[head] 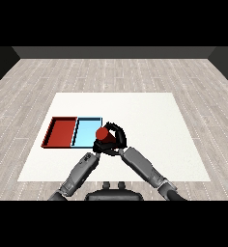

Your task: Pick the red can and put it in the red box

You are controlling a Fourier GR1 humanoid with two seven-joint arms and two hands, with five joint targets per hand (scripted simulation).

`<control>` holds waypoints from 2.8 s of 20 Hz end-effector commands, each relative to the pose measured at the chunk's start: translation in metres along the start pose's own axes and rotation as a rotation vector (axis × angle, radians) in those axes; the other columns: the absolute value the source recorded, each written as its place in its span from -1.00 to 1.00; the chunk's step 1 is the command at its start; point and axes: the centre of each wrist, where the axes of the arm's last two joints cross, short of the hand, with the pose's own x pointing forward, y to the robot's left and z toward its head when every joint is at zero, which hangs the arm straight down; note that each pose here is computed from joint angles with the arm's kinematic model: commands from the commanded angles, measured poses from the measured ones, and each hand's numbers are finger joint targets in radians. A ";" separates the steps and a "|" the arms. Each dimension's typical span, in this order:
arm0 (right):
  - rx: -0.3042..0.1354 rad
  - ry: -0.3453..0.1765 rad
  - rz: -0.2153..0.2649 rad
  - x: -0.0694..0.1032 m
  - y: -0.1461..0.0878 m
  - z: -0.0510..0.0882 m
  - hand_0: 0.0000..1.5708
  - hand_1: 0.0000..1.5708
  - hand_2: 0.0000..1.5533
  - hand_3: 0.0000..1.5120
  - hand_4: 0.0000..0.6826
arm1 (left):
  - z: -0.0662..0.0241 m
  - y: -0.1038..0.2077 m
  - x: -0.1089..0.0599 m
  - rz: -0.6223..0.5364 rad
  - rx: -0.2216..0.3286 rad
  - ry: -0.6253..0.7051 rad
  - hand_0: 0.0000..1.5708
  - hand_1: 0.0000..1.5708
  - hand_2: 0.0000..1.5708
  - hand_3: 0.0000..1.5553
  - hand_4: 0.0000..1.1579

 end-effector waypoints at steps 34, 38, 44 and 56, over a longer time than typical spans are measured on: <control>0.056 0.004 -0.015 0.019 0.011 0.006 -1.00 -1.00 -1.00 -1.00 -1.00 | -0.0057 -0.002 0.009 -0.188 0.322 -0.012 1.00 1.00 0.96 0.89 0.94; 0.030 0.011 0.014 0.000 -0.001 0.021 -1.00 -1.00 -1.00 -1.00 -1.00 | -0.0034 -0.006 -0.001 -0.165 0.345 0.062 1.00 1.00 1.00 0.93 0.98; -0.055 -0.072 0.036 0.032 -0.051 0.000 -1.00 -1.00 -1.00 -1.00 -1.00 | 0.0066 -0.014 -0.001 -0.186 0.339 0.037 1.00 1.00 1.00 0.92 0.97; -0.221 -0.079 0.058 0.063 -0.138 0.069 -1.00 -1.00 -1.00 -1.00 -1.00 | -0.0241 0.105 0.048 -0.447 0.465 -0.017 1.00 1.00 1.00 0.89 0.95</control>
